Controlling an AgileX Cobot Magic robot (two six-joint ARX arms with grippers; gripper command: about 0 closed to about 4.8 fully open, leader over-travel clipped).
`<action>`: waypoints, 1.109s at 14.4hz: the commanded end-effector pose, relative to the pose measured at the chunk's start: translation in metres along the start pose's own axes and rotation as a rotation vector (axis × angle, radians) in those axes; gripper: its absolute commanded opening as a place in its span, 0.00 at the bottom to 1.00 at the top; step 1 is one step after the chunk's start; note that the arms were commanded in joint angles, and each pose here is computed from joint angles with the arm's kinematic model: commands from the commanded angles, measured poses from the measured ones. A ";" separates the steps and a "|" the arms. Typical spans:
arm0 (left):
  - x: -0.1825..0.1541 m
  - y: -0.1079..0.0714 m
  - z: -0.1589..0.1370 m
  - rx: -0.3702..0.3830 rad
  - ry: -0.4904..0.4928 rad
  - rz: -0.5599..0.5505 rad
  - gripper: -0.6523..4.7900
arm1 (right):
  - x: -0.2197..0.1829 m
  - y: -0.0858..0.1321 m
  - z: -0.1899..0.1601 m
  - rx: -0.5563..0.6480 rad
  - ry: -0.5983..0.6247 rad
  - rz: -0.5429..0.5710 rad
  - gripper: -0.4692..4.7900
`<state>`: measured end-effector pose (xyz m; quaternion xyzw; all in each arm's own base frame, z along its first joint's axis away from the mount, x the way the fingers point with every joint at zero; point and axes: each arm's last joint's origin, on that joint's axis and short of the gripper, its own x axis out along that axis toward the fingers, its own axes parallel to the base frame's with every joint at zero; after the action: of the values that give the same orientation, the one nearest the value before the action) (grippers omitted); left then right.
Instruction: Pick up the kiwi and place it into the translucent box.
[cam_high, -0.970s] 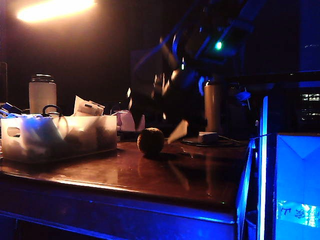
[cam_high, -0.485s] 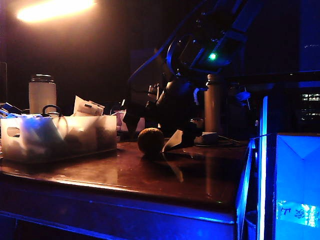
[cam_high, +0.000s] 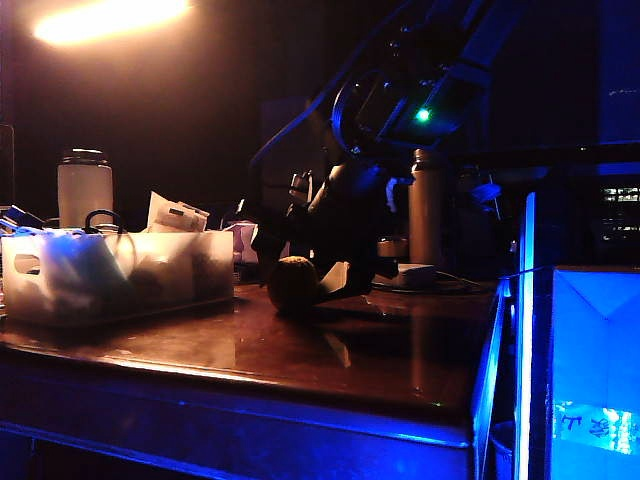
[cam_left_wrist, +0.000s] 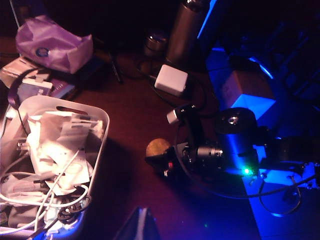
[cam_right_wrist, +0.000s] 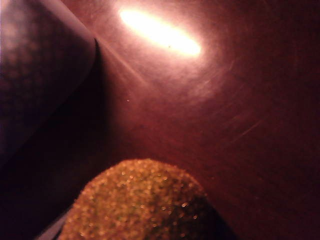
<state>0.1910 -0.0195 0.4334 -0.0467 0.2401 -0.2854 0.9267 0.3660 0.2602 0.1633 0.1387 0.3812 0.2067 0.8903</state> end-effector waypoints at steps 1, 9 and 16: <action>-0.001 -0.001 0.001 0.004 -0.010 -0.009 0.11 | -0.007 0.009 0.012 -0.010 -0.055 0.078 0.67; -0.001 0.003 0.001 -0.008 -0.004 0.126 0.11 | -0.050 0.078 0.095 -0.257 -0.296 0.362 0.67; -0.002 0.004 -0.001 -0.051 0.010 0.165 0.11 | 0.011 0.116 0.061 -0.314 -0.299 0.448 0.67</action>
<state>0.1924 -0.0153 0.4312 -0.0482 0.2579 -0.2019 0.9436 0.3885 0.3563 0.2386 0.1058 0.1883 0.4227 0.8802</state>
